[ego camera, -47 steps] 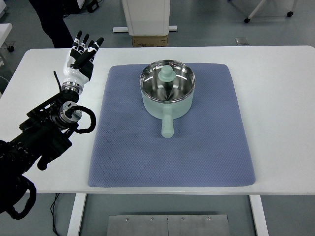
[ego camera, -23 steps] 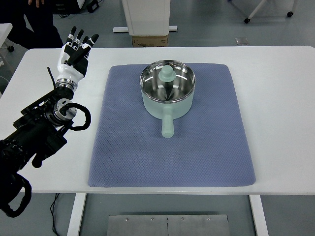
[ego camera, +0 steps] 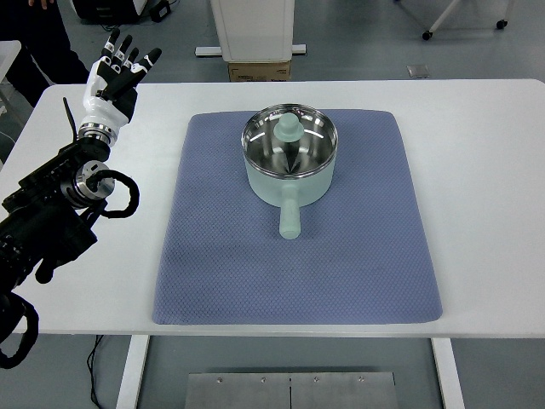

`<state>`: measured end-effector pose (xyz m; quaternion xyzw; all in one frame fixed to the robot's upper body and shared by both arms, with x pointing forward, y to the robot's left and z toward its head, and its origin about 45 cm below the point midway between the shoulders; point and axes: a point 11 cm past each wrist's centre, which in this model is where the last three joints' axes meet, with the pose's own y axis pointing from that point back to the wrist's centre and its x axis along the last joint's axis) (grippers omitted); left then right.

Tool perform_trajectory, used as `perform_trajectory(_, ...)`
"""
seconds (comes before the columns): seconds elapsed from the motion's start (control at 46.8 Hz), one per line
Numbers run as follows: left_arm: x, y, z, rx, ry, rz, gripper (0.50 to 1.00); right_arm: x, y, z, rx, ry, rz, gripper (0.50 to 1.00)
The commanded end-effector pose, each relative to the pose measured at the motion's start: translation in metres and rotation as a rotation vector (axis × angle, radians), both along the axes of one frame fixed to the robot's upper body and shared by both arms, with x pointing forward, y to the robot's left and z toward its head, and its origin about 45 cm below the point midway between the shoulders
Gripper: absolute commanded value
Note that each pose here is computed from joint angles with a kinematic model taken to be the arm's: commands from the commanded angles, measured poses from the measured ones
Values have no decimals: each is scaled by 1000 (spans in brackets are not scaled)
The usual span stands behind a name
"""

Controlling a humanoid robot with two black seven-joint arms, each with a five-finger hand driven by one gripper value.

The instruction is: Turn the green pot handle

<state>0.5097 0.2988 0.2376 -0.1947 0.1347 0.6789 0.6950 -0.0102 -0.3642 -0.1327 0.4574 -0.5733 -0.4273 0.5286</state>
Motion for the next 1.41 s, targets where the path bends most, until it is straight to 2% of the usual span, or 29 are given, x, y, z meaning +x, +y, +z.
perform_trajectory(0.0,-2,2,-2,71,3,-23,1000,0,0,0,0,-1,1,1000)
perform_trajectory(0.299,-2,41,18,286,-18,-25,1000,0,0,0,0,-1,1,1000)
perform_trajectory(0.598,3,54,43,445,-51,-52,1000,0,0,0,0,-1,1,1000)
perform_trajectory(0.897,12,33,74,704,-115,-166,1000,0,0,0,0,-1,1,1000)
perform_trajectory(1.175,7,3,141,792,-301,-281,1000,0,0,0,0,-1,-2,1000)
perform_trajectory(1.389,0,-27,164,910,-393,-376,1000,0,0,0,0,-1,1,1000)
